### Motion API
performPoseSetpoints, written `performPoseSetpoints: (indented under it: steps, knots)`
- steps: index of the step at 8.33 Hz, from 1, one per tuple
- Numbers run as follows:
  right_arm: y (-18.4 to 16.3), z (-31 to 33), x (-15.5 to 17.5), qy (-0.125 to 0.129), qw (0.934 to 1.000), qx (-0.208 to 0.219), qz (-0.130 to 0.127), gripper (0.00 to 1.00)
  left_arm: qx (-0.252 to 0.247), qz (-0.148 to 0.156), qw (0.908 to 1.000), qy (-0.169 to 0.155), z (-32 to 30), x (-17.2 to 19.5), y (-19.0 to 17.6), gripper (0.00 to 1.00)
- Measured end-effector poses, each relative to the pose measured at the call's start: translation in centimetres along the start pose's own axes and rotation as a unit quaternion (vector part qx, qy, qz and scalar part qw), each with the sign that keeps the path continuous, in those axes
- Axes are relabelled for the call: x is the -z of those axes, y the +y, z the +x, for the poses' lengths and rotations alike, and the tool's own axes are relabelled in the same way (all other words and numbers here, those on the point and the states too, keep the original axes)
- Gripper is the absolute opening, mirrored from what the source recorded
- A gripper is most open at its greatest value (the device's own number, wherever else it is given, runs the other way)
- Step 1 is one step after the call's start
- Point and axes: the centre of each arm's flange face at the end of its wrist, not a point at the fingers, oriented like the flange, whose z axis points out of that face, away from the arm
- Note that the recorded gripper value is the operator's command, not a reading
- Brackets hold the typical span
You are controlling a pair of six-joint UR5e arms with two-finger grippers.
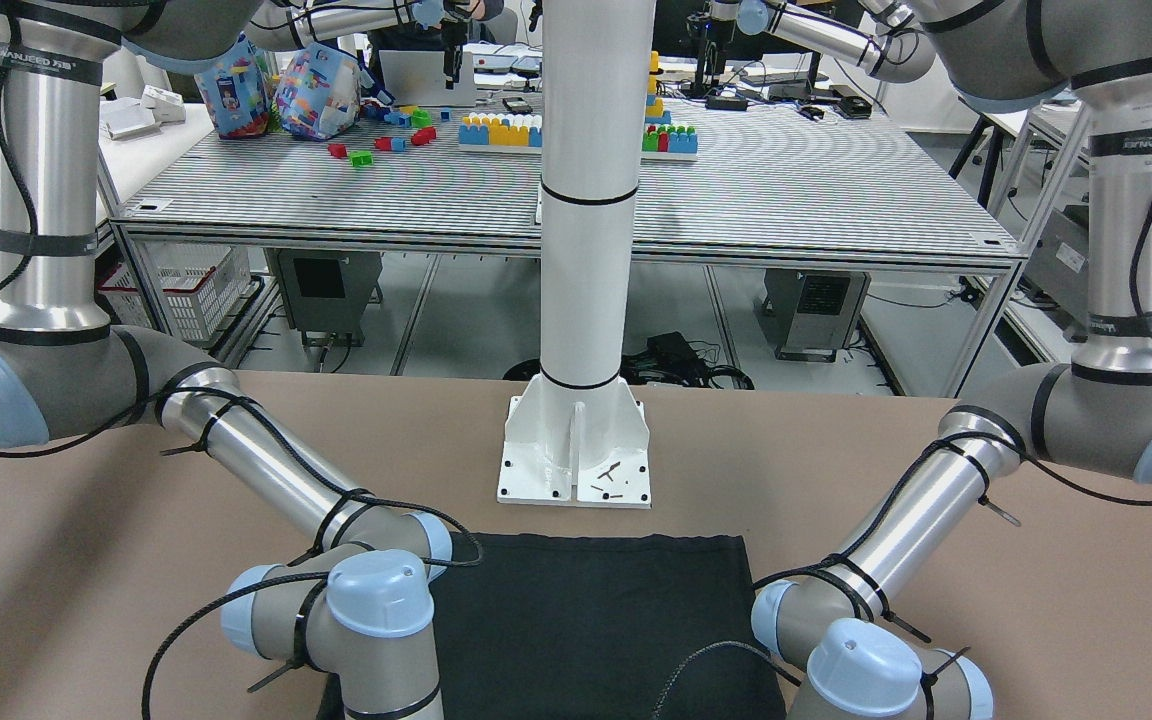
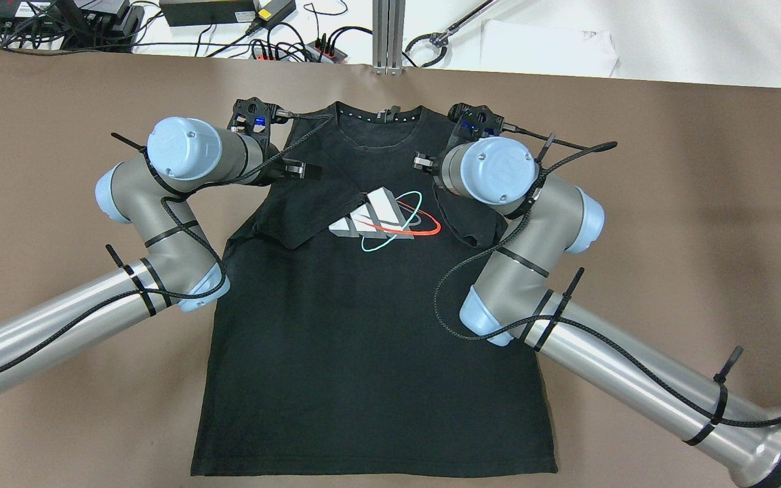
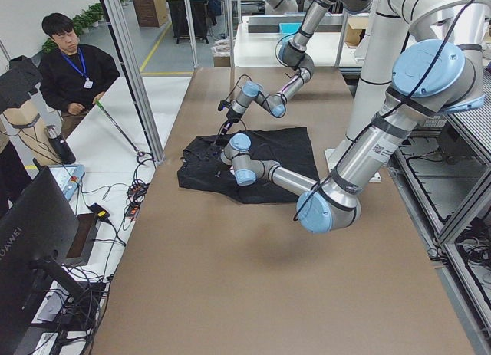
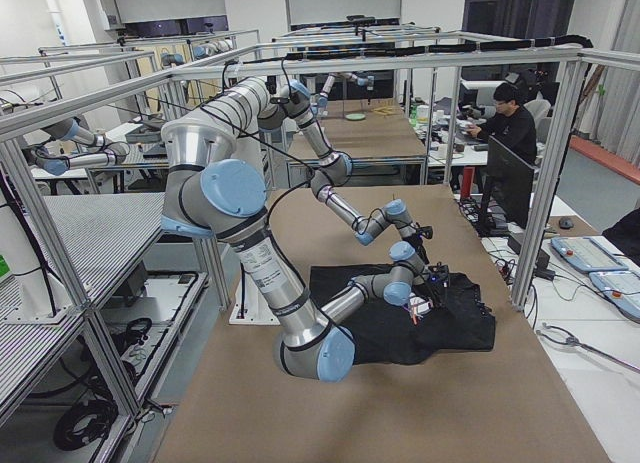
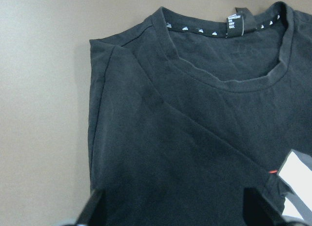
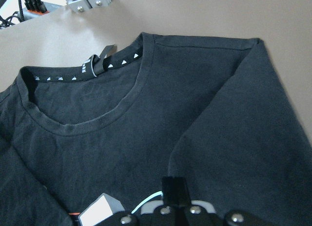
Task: Fold clothes
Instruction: 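Grasp the sleeve nearest the right gripper and fold it inward while left gripper holds, then release the sleeves and move both grippers to the hem corners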
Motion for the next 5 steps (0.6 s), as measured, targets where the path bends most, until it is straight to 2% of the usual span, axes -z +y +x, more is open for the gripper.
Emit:
performPoseSetpoints:
  steps: [2, 4, 5]
  knots:
    - [2.3, -1.6, -1.2, 0.006, 1.0000, 0.007, 0.002, 0.00, 0.000, 0.000, 1.0000, 0.000, -0.1, 0.0, 0.0, 1.00]
    - [3.2, -2.4, -1.6, 0.011, 0.9998, 0.012, 0.010, 0.93, 0.000, 0.000, 1.0000, 0.000, -0.1, 0.0, 0.0, 1.00]
    - [3.4, -2.5, -1.9, 0.014, 0.9997, 0.017, 0.012, 0.94, 0.000, 0.001, 1.0000, 0.000, -0.1, 0.1, -0.1, 1.00]
